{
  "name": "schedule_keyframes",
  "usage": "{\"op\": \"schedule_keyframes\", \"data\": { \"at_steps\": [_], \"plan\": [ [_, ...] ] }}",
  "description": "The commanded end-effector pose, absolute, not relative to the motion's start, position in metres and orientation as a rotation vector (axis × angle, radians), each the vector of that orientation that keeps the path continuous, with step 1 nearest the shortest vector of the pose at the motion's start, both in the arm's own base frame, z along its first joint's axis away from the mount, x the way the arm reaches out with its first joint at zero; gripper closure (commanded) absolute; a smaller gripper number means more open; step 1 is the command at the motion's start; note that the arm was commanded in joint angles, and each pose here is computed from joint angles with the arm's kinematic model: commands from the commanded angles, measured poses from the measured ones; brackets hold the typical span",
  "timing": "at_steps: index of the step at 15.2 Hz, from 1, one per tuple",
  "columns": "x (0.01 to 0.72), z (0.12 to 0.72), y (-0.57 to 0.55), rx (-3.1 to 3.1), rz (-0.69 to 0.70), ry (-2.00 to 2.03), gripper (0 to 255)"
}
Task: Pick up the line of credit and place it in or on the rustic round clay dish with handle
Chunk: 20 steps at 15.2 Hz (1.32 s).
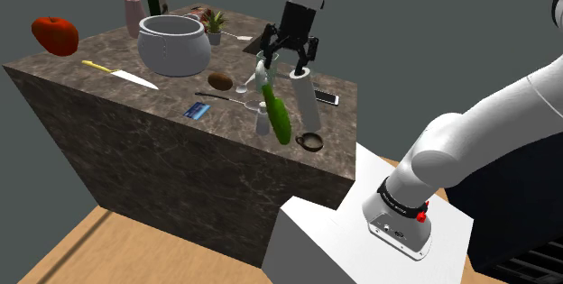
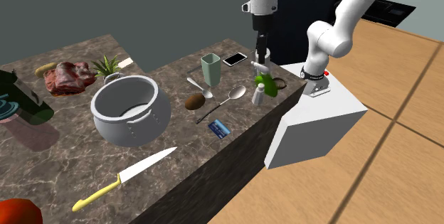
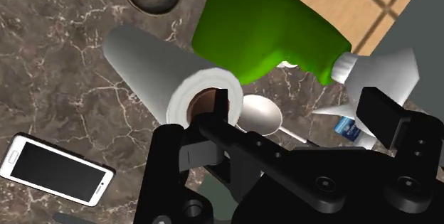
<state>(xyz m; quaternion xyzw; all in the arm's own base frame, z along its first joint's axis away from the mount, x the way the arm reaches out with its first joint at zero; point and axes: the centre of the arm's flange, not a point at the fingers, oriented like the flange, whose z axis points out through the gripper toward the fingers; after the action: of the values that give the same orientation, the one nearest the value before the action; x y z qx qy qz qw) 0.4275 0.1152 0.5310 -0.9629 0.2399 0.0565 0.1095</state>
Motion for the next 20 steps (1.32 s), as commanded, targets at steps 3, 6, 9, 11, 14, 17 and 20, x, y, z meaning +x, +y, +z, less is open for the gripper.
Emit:
{"op": "schedule_keyframes", "data": {
  "at_steps": [3, 6, 9, 11, 14, 17, 20],
  "plan": [
    [0.463, 0.488, 0.14, -2.792, 0.387, 0.841, 0],
    [0.494, 0.469, 0.158, -2.736, 0.44, 0.935, 0],
    [0.525, 0.45, 0.175, -2.677, 0.492, 1.027, 0],
    [0.545, 0.436, 0.185, -2.636, 0.525, 1.086, 0],
    [0.577, 0.416, 0.198, -2.571, 0.575, 1.174, 0],
    [0.608, 0.394, 0.21, -2.502, 0.624, 1.258, 0],
    [0.639, 0.37, 0.22, -2.429, 0.671, 1.34, 0]
  ]
}}
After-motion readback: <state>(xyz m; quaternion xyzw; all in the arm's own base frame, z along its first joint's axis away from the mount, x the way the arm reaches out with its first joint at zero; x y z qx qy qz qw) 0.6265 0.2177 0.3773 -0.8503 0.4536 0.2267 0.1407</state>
